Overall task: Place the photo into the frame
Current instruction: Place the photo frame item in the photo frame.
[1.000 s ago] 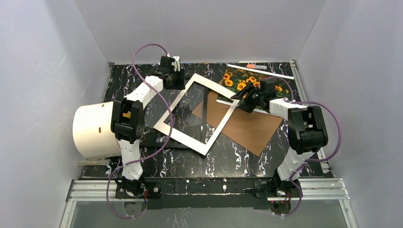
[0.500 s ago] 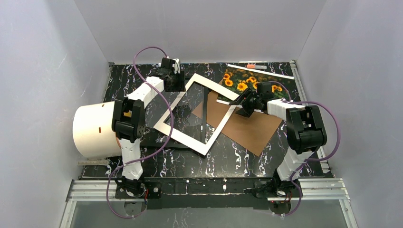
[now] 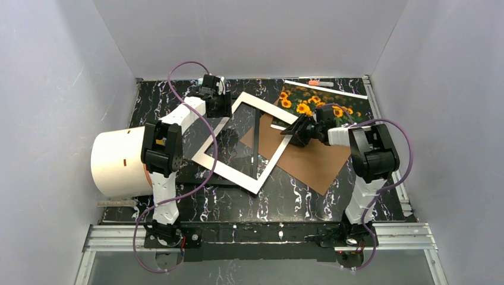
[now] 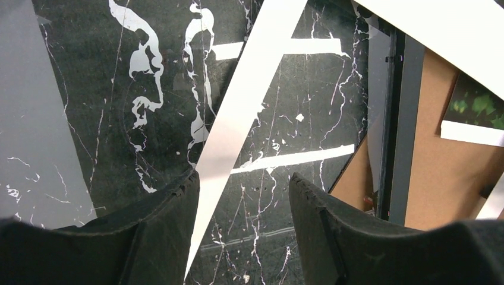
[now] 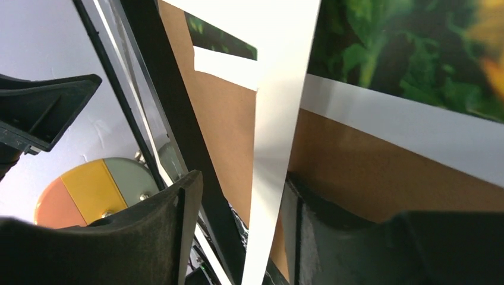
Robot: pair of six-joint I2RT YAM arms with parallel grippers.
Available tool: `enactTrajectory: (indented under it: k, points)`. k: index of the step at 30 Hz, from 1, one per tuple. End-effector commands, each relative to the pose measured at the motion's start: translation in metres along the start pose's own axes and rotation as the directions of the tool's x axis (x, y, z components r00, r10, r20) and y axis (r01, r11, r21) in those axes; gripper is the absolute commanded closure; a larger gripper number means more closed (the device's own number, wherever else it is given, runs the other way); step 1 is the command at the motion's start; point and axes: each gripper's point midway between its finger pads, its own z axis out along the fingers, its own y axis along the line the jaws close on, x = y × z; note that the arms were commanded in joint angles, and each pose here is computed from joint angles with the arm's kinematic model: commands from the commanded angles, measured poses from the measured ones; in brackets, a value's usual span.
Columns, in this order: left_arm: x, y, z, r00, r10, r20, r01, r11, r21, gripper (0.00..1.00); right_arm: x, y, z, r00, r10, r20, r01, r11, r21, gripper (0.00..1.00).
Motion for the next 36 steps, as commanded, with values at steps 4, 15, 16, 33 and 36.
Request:
enactTrajectory:
  k: [4, 15, 16, 33, 36]
  points:
    - [-0.011, 0.006, -0.015, 1.0, -0.019, 0.017, 0.02, 0.999, -0.042, 0.44, 0.005, 0.024, 0.009, 0.992, -0.124, 0.007, 0.122, 0.972, -0.198, 0.62]
    - [-0.049, 0.006, -0.07, 0.993, -0.066, 0.1, 0.076, 0.992, -0.102, 0.41, -0.004, 0.069, 0.0, 0.961, -0.274, -0.027, 0.255, 0.922, -0.29, 0.99]
    - [-0.051, 0.006, -0.075, 0.992, -0.073, 0.105, 0.084, 0.991, -0.108, 0.41, -0.004, 0.072, 0.002, 0.955, -0.292, -0.045, 0.265, 0.915, -0.304, 0.99]
    - [-0.069, 0.017, -0.114, 0.972, -0.154, 0.175, 0.189, 0.961, -0.202, 0.36, -0.001, 0.104, 0.041, 0.858, -0.427, -0.286, 0.269, 0.847, -0.458, 0.99]
    - [-0.069, 0.016, -0.112, 0.974, -0.157, 0.165, 0.189, 0.96, -0.204, 0.36, 0.005, 0.109, 0.044, 0.843, -0.436, -0.316, 0.262, 0.845, -0.466, 0.99]
